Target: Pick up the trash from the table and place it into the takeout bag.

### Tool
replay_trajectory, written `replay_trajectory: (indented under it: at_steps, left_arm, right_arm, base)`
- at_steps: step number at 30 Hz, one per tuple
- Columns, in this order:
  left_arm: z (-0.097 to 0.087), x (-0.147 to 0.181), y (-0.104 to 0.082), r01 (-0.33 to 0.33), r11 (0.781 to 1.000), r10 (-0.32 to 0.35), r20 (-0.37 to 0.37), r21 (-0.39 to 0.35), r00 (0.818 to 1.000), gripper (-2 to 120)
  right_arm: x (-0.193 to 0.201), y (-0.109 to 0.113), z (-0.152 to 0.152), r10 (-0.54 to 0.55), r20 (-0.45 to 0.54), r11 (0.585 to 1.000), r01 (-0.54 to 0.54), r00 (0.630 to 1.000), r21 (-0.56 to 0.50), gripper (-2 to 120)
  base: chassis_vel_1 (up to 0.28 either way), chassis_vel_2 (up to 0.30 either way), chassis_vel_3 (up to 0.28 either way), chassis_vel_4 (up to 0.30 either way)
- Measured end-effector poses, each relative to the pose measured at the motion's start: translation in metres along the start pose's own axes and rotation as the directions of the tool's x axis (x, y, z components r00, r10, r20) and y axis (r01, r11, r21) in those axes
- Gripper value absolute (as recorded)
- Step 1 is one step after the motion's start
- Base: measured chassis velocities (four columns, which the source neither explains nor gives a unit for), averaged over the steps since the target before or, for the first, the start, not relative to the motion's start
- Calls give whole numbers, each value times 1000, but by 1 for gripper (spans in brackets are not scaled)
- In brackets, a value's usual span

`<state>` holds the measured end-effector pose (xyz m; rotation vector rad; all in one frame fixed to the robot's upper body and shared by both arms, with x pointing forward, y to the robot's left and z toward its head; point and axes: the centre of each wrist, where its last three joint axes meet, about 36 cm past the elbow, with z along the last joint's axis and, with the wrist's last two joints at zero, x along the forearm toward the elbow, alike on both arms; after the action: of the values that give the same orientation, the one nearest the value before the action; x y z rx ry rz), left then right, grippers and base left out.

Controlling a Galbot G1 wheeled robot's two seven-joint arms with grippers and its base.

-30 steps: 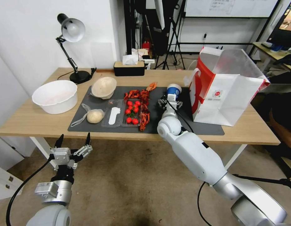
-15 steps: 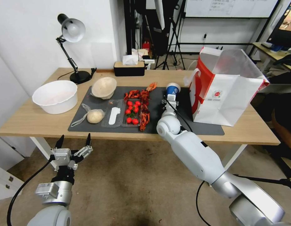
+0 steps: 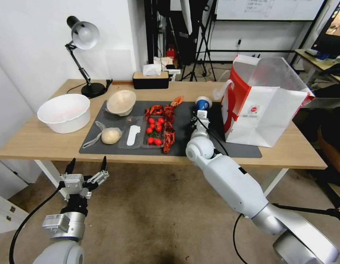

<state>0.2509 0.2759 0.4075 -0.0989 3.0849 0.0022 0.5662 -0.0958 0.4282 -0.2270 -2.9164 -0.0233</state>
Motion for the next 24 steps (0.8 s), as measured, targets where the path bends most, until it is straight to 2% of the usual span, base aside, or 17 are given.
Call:
replay_trajectory:
  at_steps: [6, 9, 10, 12, 13, 15, 16, 19, 24]
  left_arm:
    - [2, 0, 0, 1, 1000, -1, -3, 1, 1000, 100]
    - [2, 0, 0, 1, 1000, -1, -3, 1, 1000, 100]
    - [2, 0, 0, 1, 1000, -1, -3, 1, 1000, 100]
    - [2, -1, -1, 0, 1000, 0, -2, 2, 1000, 100]
    - [2, -1, -1, 0, 1000, 0, -2, 2, 1000, 100]
    - [2, -1, -2, -1, 1000, 1, -2, 4, 1000, 100]
    - [2, -1, -2, -1, 1000, 1, -2, 4, 1000, 100]
    - [3, -2, -2, -2, 1000, 2, -5, 5, 1000, 100]
    - [5, -2, -2, -2, 1000, 2, -7, 5, 1000, 100]
  right_arm:
    - [13, -2, -12, -93, 84, 994, 97, 992, -42, 6]
    - [27, -4, -29, -196, 178, 974, 212, 964, -77, 6]
    - [27, -4, -29, -196, 178, 974, 212, 964, -77, 6]
    - [43, -7, -47, -261, 244, 954, 288, 934, -82, 6]
    - [43, -7, -47, -261, 244, 954, 288, 934, -82, 6]
    - [56, -14, -64, -302, 298, 937, 339, 906, -80, 6]
    - [56, -14, -64, -302, 298, 937, 339, 906, -80, 6]
    - [69, -29, -90, -302, 364, 934, 350, 881, -75, 6]
    - [79, -49, -118, -241, 390, 954, 292, 889, -76, 6]
  base:
    - [0, 0, 0, 0]
    - [0, 0, 0, 0]
    - [0, 0, 0, 0]
    - [0, 0, 0, 0]
    - [0, 0, 0, 0]
    - [0, 0, 0, 0]
    - [0, 0, 0, 0]
    - [0, 0, 0, 0]
    - [0, 0, 0, 0]
